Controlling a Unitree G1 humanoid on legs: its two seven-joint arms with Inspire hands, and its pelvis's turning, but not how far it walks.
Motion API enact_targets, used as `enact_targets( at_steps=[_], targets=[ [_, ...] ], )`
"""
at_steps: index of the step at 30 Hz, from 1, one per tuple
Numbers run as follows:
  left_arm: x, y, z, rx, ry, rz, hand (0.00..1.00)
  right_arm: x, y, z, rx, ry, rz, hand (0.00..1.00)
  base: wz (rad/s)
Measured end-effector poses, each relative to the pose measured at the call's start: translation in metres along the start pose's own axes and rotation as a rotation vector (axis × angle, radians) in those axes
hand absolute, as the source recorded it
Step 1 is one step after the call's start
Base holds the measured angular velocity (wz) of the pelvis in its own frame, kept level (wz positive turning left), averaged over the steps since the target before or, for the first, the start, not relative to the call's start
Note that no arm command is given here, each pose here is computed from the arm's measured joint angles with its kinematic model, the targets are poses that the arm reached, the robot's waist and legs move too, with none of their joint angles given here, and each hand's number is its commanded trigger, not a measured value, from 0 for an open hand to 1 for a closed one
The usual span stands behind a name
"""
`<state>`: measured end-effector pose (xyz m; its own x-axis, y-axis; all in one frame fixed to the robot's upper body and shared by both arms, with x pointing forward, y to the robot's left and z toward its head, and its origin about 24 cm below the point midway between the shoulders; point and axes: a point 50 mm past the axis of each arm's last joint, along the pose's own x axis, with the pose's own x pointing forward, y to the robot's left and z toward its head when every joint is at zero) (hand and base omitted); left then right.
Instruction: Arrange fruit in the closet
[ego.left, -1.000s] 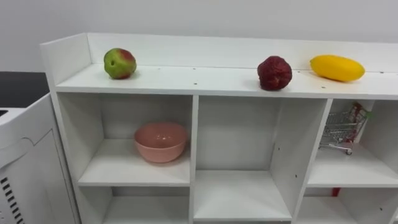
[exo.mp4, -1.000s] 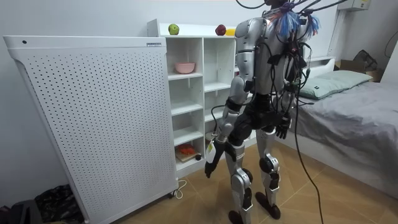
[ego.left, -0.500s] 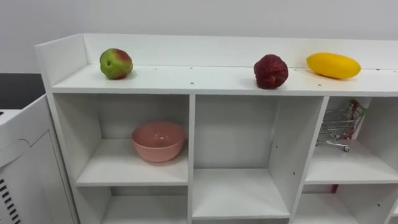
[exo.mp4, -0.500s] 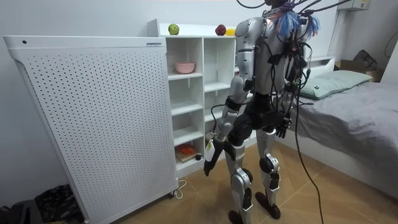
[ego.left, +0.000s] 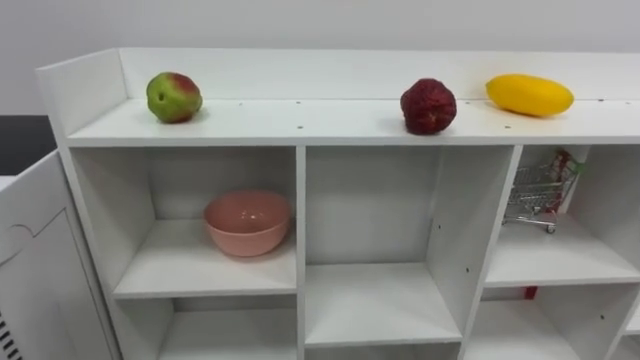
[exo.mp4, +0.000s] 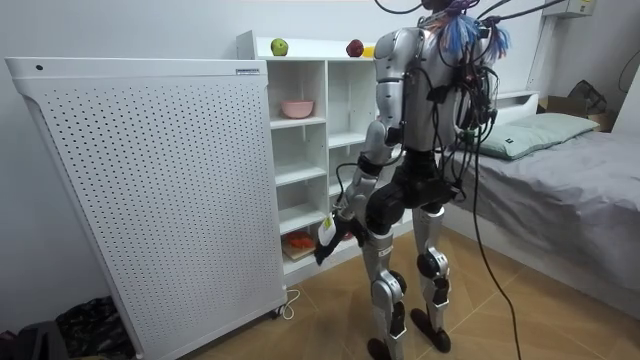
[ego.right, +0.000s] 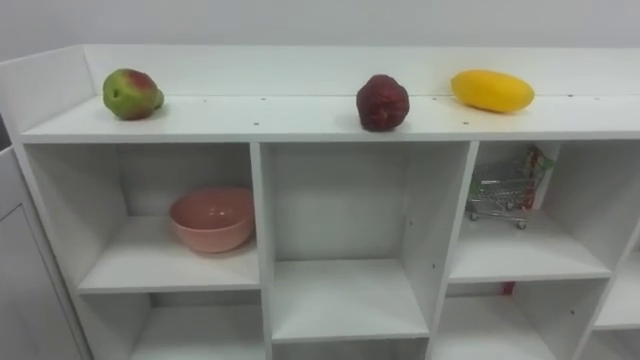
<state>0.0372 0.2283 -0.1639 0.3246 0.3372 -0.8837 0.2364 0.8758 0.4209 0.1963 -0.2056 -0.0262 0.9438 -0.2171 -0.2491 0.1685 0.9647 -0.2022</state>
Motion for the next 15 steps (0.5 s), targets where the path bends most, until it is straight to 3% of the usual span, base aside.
enact_targets(
  at_steps=[8,15],
  targets=[
    [0.000,0.000,0.005,0.011,-0.052,-0.003,0.00,-0.004,-0.004,0.080,0.042,-0.383,-0.091,0.00,-0.01],
    [-0.001,-0.004,-0.002,0.023,-0.034,-0.008,0.00,-0.010,-0.008,0.117,0.057,-0.576,-0.186,0.00,0.00]
  ],
)
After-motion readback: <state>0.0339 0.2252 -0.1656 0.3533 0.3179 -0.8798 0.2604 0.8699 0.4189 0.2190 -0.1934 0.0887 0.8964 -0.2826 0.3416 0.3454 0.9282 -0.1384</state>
